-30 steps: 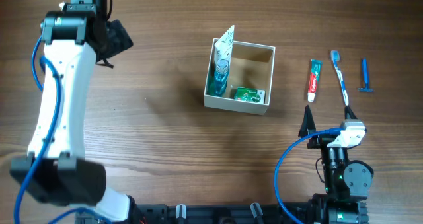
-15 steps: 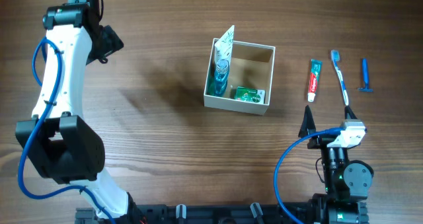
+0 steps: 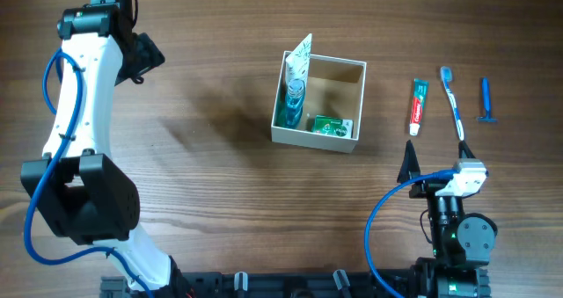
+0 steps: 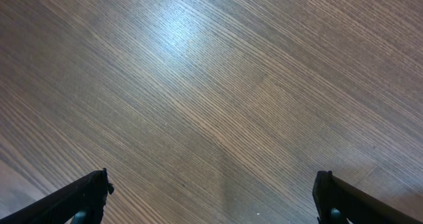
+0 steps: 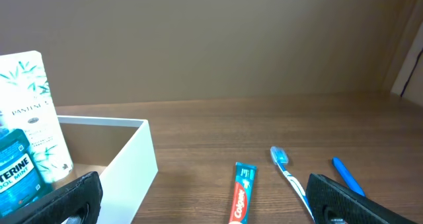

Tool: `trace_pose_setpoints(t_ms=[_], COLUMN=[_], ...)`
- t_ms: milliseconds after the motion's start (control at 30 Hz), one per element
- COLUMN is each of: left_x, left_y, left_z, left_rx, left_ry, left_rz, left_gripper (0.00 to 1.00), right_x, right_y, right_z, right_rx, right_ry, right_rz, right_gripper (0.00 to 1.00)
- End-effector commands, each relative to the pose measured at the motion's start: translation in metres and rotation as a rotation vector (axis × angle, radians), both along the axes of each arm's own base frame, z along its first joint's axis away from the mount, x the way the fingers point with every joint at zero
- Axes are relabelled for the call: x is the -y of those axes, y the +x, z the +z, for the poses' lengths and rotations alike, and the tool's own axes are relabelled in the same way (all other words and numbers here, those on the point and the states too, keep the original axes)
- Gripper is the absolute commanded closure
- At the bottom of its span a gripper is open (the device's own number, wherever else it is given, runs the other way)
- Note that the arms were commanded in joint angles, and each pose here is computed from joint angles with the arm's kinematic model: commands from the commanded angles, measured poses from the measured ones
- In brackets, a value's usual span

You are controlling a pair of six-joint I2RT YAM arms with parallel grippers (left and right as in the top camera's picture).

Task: Pack container
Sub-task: 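Retract the left gripper away from the box to the left, then raise the right gripper and move it over the red Colgate toothpaste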

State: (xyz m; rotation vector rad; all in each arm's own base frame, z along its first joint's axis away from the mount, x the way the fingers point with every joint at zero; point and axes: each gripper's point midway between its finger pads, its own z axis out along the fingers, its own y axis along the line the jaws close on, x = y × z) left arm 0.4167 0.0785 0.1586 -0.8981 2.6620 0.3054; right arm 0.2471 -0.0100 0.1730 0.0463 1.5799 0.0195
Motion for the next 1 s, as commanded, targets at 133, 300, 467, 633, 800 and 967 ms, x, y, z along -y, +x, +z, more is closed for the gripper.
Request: trace_pose_setpoints(t_ms=[133,300,467,633,800,967], left_x=[-0.004,-0.004,-0.004,-0.004,-0.004,-0.004], left_y=[0.000,0.000,0.000,0.000,0.000,0.000], left_z=[-0.001,-0.001,-0.001,-0.001,-0.001,-0.001], left_rx=[-0.001,-0.001,-0.001,-0.001,-0.001,-0.001], left_ry=[0.011,0.011,0.011,0.011,0.011,0.011], left_rz=[0.010,0.010,0.010,0.010,0.010,0.010], left_gripper=[0.00,0.00,0.00,0.00,0.00,0.00], right_x=[0.001,0.001,0.004,-0.006,-0.008,-0.008], right_y=[0.000,0.000,0.000,-0.002,-0.013,-0.022], right_z=[0.000,0.000,0.002,0.034,0.081,0.104], right_rx=[0.003,0.003,0.012,0.138,0.336,0.431], right_ry=[0.014,0.013,-0.008,0.081,0.086,0.258], right_rz=[-0.011,-0.011,-0.025,0.040,0.053,0.098], right_gripper=[0.00,0.00,0.00,0.00,0.00,0.00])
